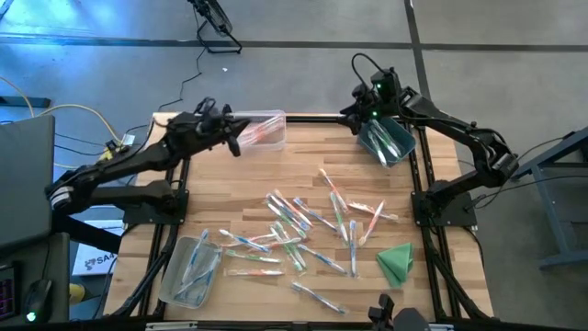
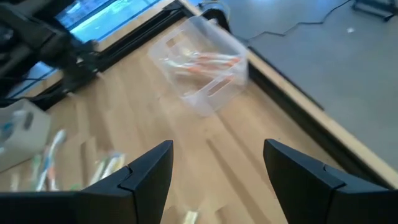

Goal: Pick & Place Toothbrushes
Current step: Put the blue toothbrush into the gray bin

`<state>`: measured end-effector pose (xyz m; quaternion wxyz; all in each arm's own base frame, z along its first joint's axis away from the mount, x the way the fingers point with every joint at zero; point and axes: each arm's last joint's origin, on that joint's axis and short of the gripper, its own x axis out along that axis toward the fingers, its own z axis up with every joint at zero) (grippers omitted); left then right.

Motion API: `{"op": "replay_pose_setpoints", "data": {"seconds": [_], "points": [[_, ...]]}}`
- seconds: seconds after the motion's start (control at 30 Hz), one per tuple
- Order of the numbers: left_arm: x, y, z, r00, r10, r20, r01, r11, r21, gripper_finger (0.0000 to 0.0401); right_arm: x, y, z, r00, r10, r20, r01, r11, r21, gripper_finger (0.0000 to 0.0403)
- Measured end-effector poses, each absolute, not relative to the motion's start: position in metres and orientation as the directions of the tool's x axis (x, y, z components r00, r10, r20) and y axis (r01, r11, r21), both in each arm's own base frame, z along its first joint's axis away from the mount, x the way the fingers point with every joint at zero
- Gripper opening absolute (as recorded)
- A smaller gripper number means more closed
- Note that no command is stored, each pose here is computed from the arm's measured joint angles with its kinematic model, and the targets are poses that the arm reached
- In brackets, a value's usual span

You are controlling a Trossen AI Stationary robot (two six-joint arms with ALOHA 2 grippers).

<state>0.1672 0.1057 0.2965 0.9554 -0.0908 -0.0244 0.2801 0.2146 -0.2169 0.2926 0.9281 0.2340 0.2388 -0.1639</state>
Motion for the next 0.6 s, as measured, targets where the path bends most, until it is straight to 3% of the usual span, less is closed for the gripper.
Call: {"op": "replay_pose_setpoints", "data": {"seconds": [0.23,0.6], "points": [[0.143,0.088,0.295,0.867,0.493,0.07,-0.47,0.857,-0.213,0.0001,0.226,-0.204,0.292,0.844,-0.127,-0.52,0.352,0.864,0.36,0.0243],[0.134,0.083,0.287,0.877,0.479,0.022,-0.449,0.837,-0.313,0.0001,0.257,-0.166,0.293,0.856,-0.02,-0.517,0.181,0.947,0.264,0.0243]]}}
